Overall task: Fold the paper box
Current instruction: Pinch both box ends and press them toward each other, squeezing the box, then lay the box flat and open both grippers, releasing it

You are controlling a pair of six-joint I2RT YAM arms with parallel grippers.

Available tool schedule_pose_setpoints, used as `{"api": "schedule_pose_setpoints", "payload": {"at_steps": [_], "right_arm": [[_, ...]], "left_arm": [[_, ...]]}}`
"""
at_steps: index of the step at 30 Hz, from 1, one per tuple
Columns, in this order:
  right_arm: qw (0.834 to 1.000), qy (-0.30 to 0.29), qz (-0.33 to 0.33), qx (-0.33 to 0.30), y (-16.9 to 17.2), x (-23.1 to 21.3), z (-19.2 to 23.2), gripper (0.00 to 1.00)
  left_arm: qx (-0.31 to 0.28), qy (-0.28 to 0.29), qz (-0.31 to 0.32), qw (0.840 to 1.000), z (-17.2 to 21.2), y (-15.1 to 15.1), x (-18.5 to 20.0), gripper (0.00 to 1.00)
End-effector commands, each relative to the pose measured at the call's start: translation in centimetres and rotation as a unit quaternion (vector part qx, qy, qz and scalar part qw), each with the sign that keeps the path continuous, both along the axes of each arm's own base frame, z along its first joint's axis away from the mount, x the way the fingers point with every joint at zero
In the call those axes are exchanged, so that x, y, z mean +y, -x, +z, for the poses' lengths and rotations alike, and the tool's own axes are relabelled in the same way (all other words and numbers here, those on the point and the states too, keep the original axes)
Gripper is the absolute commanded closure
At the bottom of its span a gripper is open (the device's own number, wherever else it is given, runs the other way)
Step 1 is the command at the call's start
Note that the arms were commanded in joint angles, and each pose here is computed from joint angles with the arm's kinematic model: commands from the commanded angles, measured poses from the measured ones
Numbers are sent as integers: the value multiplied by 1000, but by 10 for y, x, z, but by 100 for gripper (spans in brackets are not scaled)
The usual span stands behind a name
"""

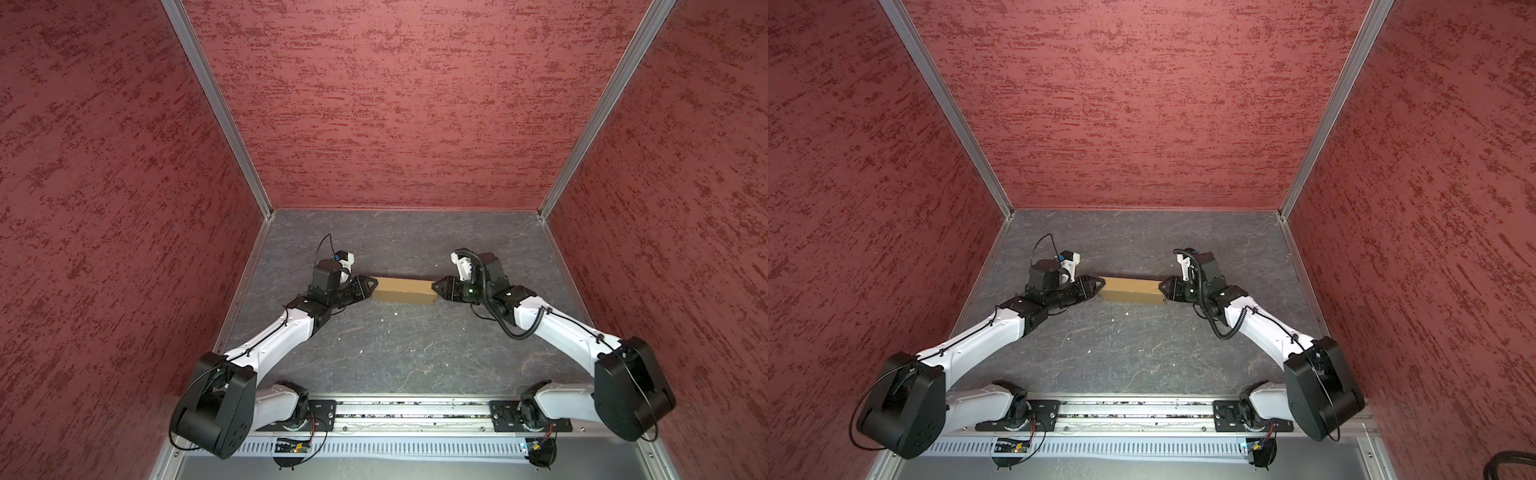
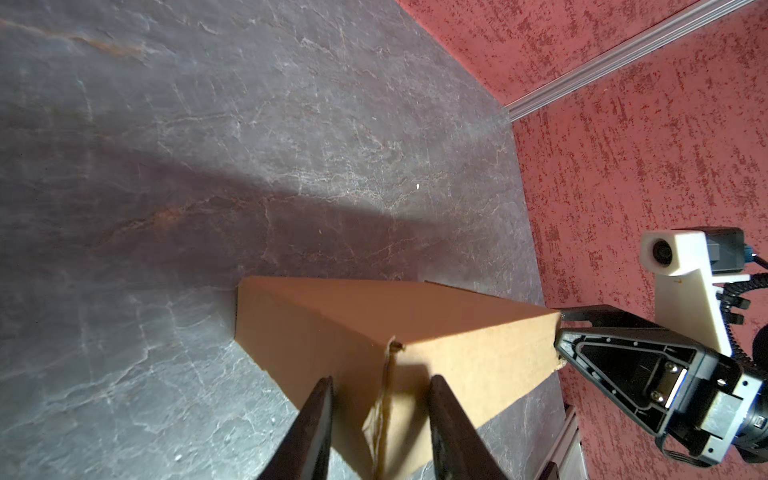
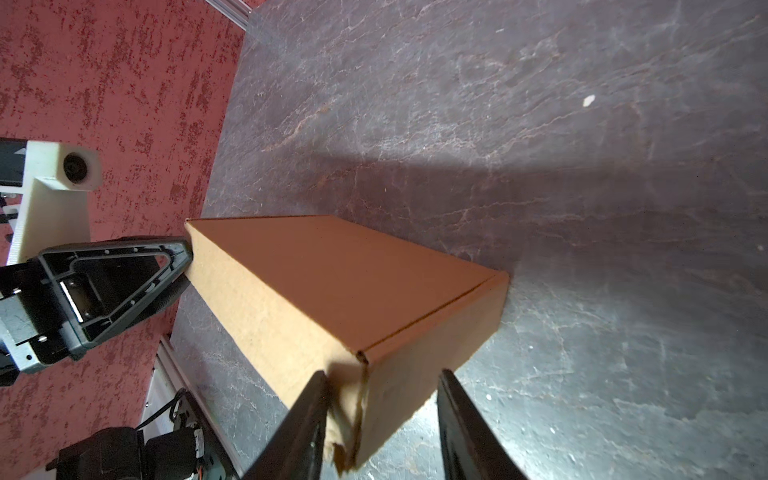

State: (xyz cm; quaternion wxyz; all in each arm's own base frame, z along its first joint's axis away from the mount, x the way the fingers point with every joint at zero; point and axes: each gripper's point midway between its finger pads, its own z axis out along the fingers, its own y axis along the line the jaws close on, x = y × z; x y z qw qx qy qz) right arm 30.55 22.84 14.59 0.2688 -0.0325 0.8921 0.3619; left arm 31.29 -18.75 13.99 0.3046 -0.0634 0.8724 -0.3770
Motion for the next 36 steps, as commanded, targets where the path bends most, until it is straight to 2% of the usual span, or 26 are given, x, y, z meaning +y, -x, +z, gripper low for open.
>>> {"api": "schedule_pose_setpoints", "payload": {"at_steps": [1,11,18,20,23,27,36], "right_arm": [[998,26,25,57,28,-1,-30,55],[997,28,28,62,34,-3,-32,50],[998,43,5,50,34,-14,-26,49],[998,48,-9,45,31,-18,-25,52],[996,66,-43,37,23,-28,-26,64],[994,84,-68,32,15,-35,-31,76],[990,107,-85,40,-9,-32,-51,84]], "left_arm": [[107,-39,-8,993,-52,41,8,60],[115,-42,2,992,-52,50,15,55],[120,-48,13,992,-48,55,23,55],[122,-47,19,991,-48,54,27,56],[125,-46,32,991,-49,51,36,60],[124,-46,45,990,-48,40,46,65],[123,-63,49,989,-56,0,45,71]]}}
